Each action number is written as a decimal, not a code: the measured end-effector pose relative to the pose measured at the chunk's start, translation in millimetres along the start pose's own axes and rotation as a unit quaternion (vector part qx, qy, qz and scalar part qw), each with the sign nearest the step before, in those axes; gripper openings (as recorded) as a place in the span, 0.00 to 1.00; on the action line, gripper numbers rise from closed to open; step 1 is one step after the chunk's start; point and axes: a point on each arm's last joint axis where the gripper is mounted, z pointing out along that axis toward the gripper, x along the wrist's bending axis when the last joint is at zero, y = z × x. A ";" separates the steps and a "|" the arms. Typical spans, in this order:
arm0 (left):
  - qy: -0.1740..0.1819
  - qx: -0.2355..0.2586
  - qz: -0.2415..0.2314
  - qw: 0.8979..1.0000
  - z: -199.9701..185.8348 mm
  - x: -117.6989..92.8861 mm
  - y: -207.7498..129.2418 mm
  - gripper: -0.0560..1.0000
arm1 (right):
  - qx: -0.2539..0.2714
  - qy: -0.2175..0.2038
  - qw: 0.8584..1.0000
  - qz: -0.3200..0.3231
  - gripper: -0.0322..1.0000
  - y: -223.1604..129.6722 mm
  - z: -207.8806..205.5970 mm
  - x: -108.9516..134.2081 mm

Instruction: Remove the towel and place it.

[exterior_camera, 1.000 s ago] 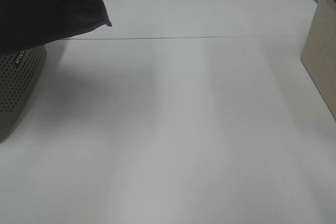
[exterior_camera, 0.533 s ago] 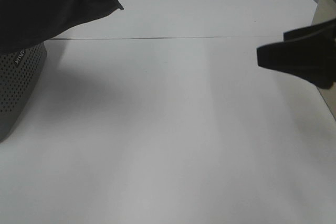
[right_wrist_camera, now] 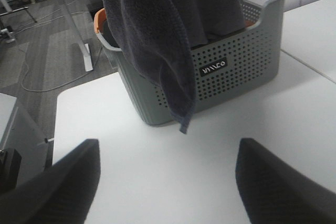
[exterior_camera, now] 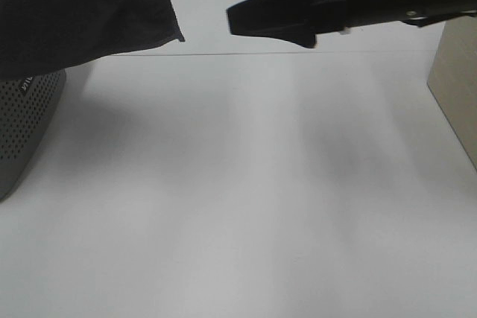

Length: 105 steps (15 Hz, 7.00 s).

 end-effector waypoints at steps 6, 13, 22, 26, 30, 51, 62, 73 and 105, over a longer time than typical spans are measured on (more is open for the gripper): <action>-0.003 -0.010 -0.015 1.000 0.0 -0.6 1.8 0.05 | 0.034 0.064 0.997 -0.011 0.71 31.9 72.4 -16.0; -0.017 -0.016 -0.029 0.999 9.6 -5.5 2.2 0.05 | 0.045 0.106 0.993 -0.016 0.62 35.9 101.4 5.2; -0.032 0.003 -0.011 0.999 14.3 -9.6 -1.7 0.05 | 0.080 0.075 0.993 0.032 0.04 29.3 93.9 -7.2; -0.041 0.012 -0.016 0.999 24.2 -14.2 -4.4 0.05 | 0.132 0.038 0.986 0.093 0.04 25.1 91.5 -11.2; -0.023 0.009 -0.018 1.000 43.7 -17.2 -5.9 0.05 | 0.219 -0.101 0.967 0.078 0.04 68.7 59.2 -15.1; 0.341 -0.100 -0.144 0.924 125.9 5.9 -53.4 0.05 | 0.046 -0.512 0.821 -0.250 0.04 231.2 -31.1 -36.2; 0.403 -0.124 -0.241 0.874 197.0 0.9 -144.8 0.05 | -0.052 -0.514 0.798 -0.310 0.04 207.4 17.5 -109.5; 0.438 -0.181 -0.226 0.851 243.0 17.8 -151.6 0.05 | -0.197 -0.518 0.777 -0.297 0.04 215.7 -6.2 -147.8; -0.151 0.282 -0.523 0.790 58.0 -35.4 -80.4 0.05 | 0.196 -0.296 0.920 0.168 0.04 158.3 -58.7 -7.4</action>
